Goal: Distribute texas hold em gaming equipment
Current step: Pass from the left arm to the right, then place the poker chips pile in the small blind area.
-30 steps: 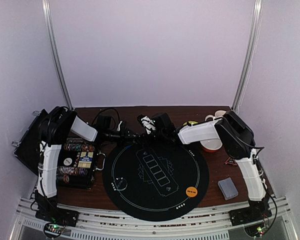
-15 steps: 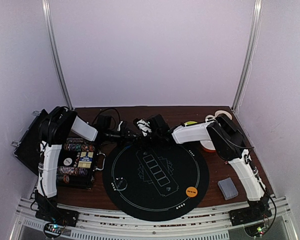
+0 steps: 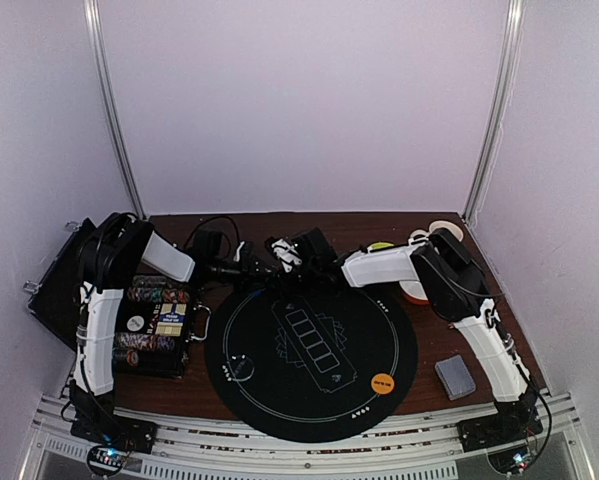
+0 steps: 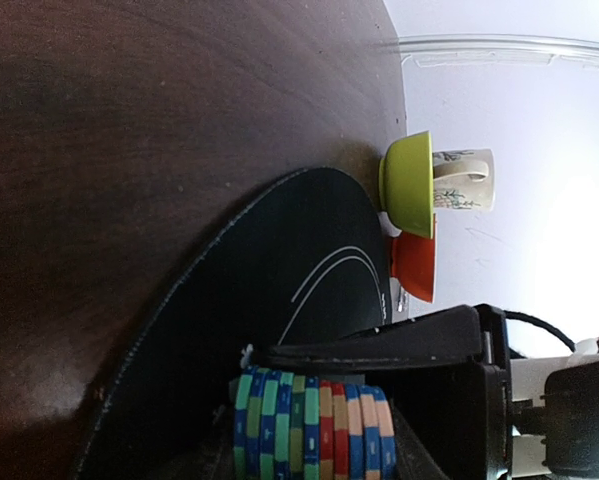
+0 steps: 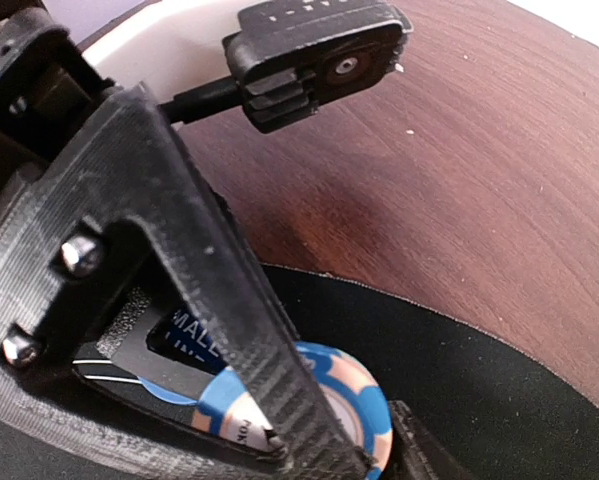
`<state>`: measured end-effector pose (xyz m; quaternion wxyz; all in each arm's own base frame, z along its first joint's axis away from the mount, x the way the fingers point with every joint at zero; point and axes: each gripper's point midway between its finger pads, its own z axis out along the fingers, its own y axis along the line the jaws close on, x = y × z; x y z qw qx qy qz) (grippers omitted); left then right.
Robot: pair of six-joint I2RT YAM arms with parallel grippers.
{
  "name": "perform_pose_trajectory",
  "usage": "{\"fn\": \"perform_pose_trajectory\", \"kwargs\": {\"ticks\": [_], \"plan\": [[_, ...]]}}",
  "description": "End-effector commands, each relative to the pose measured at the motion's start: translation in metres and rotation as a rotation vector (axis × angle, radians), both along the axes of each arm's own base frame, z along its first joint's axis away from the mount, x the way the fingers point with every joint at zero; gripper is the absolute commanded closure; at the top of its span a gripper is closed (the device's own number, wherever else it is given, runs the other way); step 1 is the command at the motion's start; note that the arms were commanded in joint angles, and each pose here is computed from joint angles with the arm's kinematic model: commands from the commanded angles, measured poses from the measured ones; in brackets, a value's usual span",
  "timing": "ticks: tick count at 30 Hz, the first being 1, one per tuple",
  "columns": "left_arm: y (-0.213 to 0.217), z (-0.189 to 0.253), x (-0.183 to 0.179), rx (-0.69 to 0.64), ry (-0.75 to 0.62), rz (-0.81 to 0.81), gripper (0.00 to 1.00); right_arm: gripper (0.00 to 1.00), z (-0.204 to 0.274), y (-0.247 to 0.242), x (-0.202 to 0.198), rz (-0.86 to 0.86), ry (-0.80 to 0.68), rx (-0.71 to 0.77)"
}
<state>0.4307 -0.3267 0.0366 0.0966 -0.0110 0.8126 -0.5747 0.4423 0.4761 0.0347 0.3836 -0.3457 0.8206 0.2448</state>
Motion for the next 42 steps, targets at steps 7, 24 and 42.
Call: {"fn": "perform_pose_trajectory", "kwargs": {"ticks": [7, 24, 42], "plan": [[0.006, -0.046, -0.004, 0.087, 0.106, 0.023, 0.62, 0.57, 0.000, -0.004, 0.000, -0.016, -0.012, 0.004], [0.015, -0.043, 0.022, 0.147, 0.054, 0.074, 0.38, 0.58, -0.005, -0.010, 0.001, -0.021, -0.003, -0.067], [0.036, -0.005, 0.060, 0.236, -0.093, 0.130, 0.34, 0.59, -0.020, -0.016, 0.004, -0.052, 0.043, -0.146]]}}
